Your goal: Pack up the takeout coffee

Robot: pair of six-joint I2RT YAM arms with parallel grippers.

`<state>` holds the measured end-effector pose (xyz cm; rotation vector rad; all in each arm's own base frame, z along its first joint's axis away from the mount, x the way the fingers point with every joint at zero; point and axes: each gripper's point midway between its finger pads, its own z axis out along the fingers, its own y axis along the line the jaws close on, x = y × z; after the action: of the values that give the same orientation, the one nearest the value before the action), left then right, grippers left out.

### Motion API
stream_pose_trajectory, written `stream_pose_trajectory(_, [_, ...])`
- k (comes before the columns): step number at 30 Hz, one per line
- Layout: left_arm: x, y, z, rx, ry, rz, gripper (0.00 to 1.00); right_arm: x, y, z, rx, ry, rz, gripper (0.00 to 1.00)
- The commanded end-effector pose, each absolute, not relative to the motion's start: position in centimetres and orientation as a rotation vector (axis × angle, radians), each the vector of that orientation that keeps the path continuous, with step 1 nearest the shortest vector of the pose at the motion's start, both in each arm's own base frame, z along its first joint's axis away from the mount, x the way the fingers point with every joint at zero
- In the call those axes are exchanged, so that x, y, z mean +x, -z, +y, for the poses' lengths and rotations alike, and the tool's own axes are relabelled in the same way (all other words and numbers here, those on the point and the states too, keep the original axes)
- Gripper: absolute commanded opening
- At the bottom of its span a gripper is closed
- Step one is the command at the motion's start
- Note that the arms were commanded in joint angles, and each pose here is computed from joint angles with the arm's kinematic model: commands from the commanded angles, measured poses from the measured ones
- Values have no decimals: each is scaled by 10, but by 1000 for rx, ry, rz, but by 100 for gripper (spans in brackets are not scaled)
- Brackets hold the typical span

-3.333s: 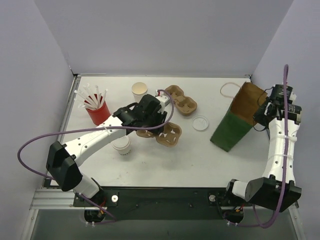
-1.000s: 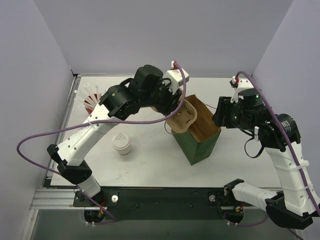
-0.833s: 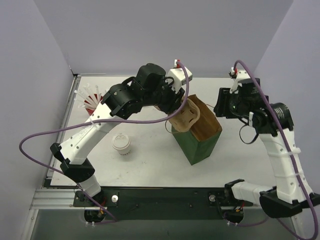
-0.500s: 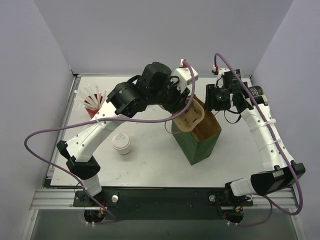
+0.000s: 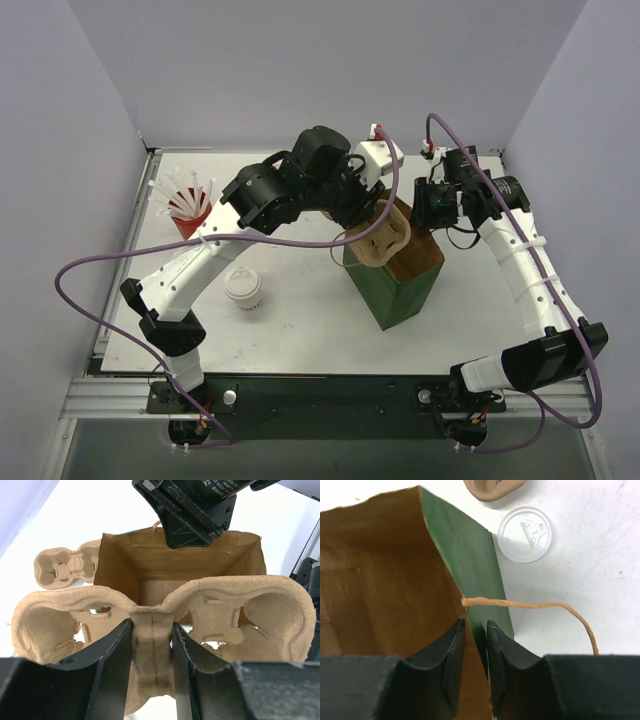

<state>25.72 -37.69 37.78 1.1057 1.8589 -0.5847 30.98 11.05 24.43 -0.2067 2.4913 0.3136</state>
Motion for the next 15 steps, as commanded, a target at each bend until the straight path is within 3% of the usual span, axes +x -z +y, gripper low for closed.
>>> stream_pose_trajectory(1, [253, -399, -386, 1133, 619, 1767, 32, 305, -263, 113, -161, -350, 2433, 17])
stream_pose_trajectory(2, [251, -397, -388, 1146, 625, 1766, 32, 304, -267, 119, -161, -360, 2423, 8])
stream_pose_trajectory(5, [249, -396, -392, 1160, 624, 1753, 32, 299, -279, 136, -180, -345, 2387, 0])
stream_pose_trajectory(15, [231, -369, -390, 1273, 630, 1683, 32, 285, -306, 152, -145, -422, 2279, 0])
